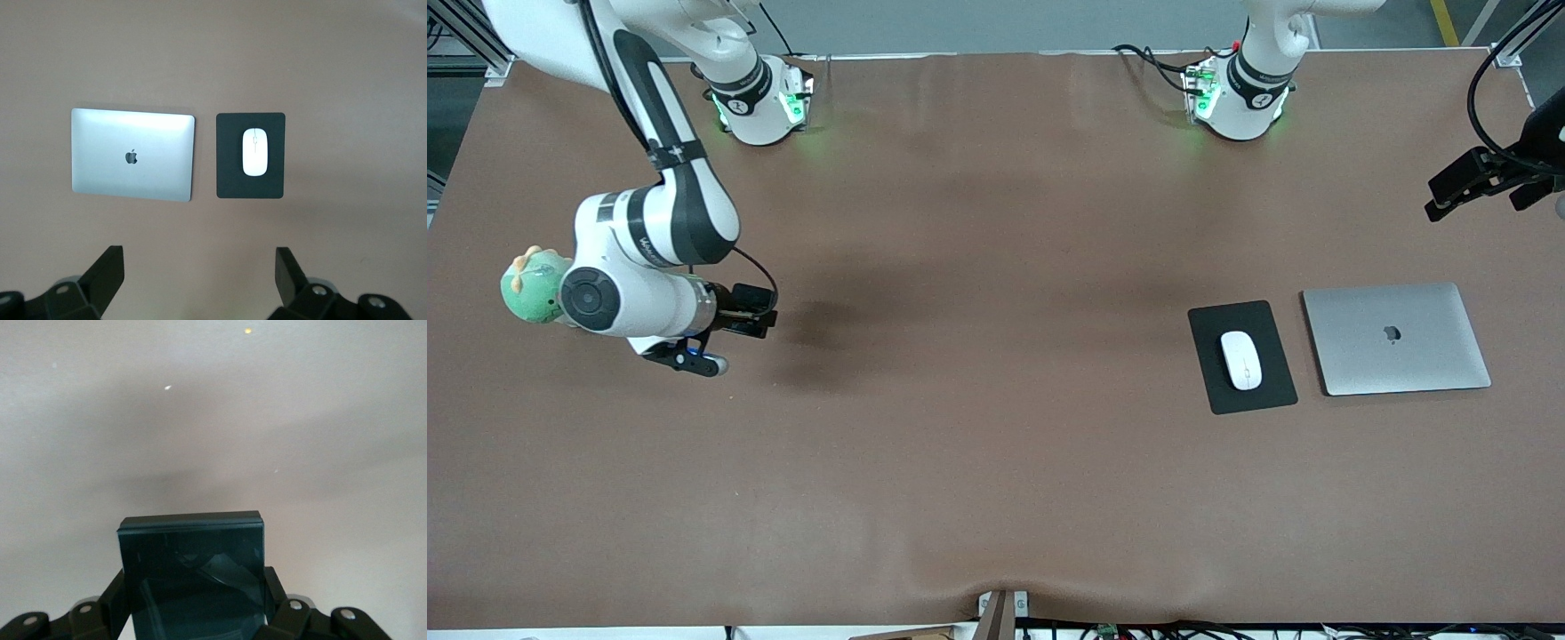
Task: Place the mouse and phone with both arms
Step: 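Carry the black phone with the right gripper toward the green plush toy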
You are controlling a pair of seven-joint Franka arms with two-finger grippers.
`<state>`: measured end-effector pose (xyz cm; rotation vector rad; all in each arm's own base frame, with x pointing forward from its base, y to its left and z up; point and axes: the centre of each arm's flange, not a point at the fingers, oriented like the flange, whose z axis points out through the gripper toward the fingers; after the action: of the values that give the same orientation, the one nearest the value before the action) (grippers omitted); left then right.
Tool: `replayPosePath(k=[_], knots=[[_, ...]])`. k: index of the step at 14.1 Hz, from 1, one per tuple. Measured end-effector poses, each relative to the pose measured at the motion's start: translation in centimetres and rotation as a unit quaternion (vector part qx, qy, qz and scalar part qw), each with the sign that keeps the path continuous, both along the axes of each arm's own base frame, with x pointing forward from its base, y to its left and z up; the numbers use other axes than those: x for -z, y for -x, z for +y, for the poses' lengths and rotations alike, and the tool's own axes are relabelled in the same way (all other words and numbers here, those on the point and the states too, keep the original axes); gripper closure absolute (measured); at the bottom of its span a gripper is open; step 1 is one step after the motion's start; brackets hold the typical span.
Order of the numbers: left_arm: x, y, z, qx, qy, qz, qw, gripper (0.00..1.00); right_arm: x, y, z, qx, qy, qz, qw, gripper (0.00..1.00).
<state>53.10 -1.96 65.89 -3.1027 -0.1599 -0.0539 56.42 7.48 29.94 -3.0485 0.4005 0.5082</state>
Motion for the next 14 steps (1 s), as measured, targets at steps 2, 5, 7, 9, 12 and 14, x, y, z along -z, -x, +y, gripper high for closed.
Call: replayPosePath(k=[2,5,7,9,12,14], knots=[[0.3,-0.3,0.0,0.000,0.000,-0.002,1.000,0.00,0.4,0.4,-2.0,-0.010,-0.007,-0.005,1.000,0.20],[0.8,-0.7,0.0,-0.001,-0.001,-0.001,1.000,0.00,1.7,1.3,-5.3,-0.032,-0.014,-0.019,0.999,0.20],[1.4,-1.1,0.0,-0.001,-0.001,0.004,1.000,0.00,2.9,2.0,-7.6,-0.047,-0.013,-0.027,0.998,0.20],[1.8,-1.3,-0.1,-0.001,-0.002,0.007,1.000,0.00,4.3,2.8,-10.1,-0.061,-0.014,-0.041,0.997,0.20],[1.6,-1.4,0.0,-0.001,-0.002,0.005,1.000,0.00,6.5,4.6,-13.5,-0.076,-0.019,-0.057,0.995,0.20],[1.5,-1.4,0.0,-0.001,-0.002,0.004,1.000,0.00,7.2,5.4,-15.0,-0.081,-0.020,-0.064,0.994,0.20]])
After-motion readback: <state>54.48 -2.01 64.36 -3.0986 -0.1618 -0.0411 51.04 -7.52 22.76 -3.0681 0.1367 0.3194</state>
